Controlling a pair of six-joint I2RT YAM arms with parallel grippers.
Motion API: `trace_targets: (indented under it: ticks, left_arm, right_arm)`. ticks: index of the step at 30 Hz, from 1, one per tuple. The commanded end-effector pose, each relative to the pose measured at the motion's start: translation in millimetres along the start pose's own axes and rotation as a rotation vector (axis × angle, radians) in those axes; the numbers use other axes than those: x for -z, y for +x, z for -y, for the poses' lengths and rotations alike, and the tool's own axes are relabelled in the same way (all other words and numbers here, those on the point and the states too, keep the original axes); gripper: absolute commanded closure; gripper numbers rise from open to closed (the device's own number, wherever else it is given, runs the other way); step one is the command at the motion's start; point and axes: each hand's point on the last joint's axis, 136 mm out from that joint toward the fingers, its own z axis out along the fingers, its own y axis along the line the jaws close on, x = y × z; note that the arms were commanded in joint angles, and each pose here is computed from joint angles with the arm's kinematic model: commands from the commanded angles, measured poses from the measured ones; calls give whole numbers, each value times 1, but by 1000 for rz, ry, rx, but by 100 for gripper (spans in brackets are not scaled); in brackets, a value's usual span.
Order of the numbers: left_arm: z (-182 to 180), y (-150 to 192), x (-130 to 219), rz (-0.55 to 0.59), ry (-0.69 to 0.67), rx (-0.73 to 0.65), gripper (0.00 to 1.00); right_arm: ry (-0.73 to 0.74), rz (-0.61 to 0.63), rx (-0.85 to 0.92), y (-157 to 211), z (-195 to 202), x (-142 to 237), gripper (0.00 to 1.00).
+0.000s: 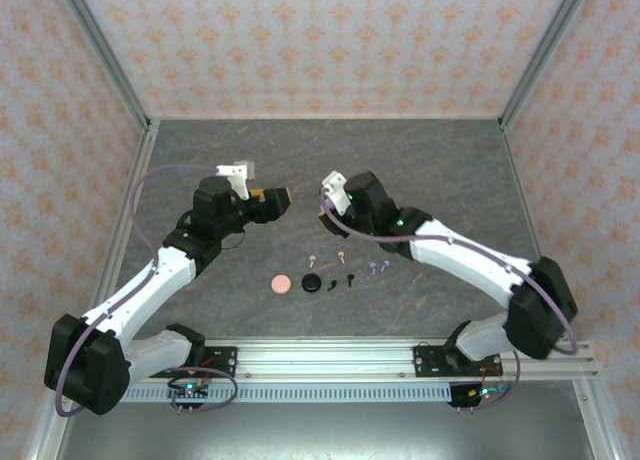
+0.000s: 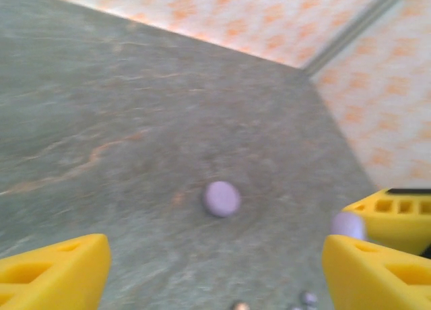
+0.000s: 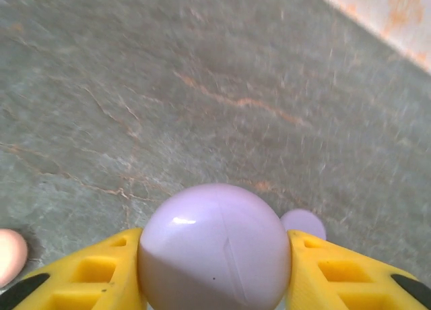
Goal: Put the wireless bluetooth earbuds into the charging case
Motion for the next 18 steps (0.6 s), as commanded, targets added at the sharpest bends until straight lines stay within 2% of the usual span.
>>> trace_targets:
  ticks: [1, 5, 9, 18]
  left_arm:
    - [44, 3, 1, -97, 193, 12, 22]
    - [79, 15, 0, -160, 316, -31, 23]
    - [109, 31, -5, -220, 417, -68, 23]
    - [132, 45, -21, -293, 509, -67, 31]
  right_arm:
    - [50, 138, 115, -13, -1, 20, 55]
    - [81, 235, 199, -17, -7, 48, 55]
    - [129, 230, 297, -13, -14, 55, 55]
    - [140, 288, 299, -19, -17, 67, 55]
